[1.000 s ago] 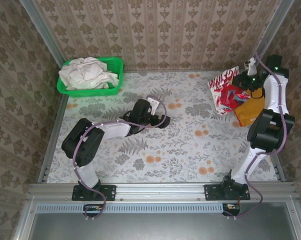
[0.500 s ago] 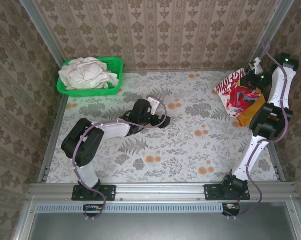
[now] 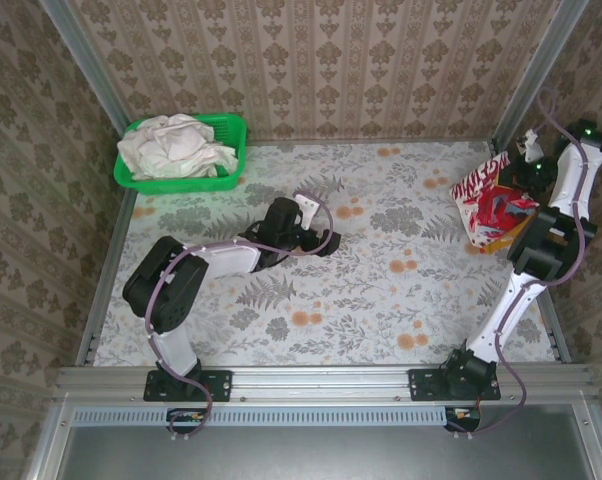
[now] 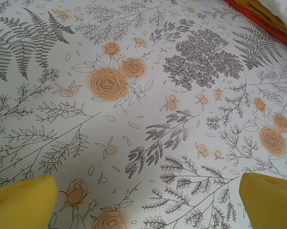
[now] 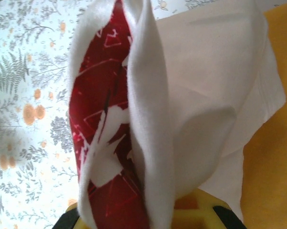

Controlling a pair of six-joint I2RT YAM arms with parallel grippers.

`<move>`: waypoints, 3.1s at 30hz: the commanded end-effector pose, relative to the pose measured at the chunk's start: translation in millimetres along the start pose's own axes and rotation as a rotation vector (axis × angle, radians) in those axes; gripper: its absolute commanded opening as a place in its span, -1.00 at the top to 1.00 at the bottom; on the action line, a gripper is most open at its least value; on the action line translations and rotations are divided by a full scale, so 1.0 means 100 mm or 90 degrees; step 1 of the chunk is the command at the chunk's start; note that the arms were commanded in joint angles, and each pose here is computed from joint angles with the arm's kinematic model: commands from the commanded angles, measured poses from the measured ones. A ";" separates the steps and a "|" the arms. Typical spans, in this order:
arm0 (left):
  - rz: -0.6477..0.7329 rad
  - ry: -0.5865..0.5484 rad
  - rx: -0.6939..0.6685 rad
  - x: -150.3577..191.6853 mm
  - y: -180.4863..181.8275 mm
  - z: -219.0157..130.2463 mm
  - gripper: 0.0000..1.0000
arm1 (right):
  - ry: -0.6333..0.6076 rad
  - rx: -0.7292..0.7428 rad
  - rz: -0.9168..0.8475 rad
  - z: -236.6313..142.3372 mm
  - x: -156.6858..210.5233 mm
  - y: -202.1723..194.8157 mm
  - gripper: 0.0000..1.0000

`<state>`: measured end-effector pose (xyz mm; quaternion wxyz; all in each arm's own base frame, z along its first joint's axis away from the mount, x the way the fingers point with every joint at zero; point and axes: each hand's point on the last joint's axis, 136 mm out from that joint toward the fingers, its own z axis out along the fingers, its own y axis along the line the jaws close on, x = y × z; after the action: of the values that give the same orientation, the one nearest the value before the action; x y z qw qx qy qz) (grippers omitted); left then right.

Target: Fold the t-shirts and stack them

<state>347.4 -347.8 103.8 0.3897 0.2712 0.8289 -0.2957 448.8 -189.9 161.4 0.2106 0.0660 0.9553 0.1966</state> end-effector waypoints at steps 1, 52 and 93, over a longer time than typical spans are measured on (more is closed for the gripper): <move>0.005 -0.005 0.010 -0.04 0.00 0.01 -1.00 | -0.008 0.068 -0.019 0.11 -0.06 -0.25 1.00; -0.027 -0.001 0.035 0.05 -0.04 0.04 -1.00 | 0.009 0.452 -0.024 0.63 0.30 -0.85 -1.00; -0.006 -0.015 0.049 -0.05 -0.13 -0.05 -1.00 | -0.071 0.314 0.208 0.66 0.66 -1.02 -1.00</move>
<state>337.7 -355.1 101.0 0.3706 0.2722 0.8244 -0.3301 441.6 -239.9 78.1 0.2837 0.2291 0.9310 -0.0152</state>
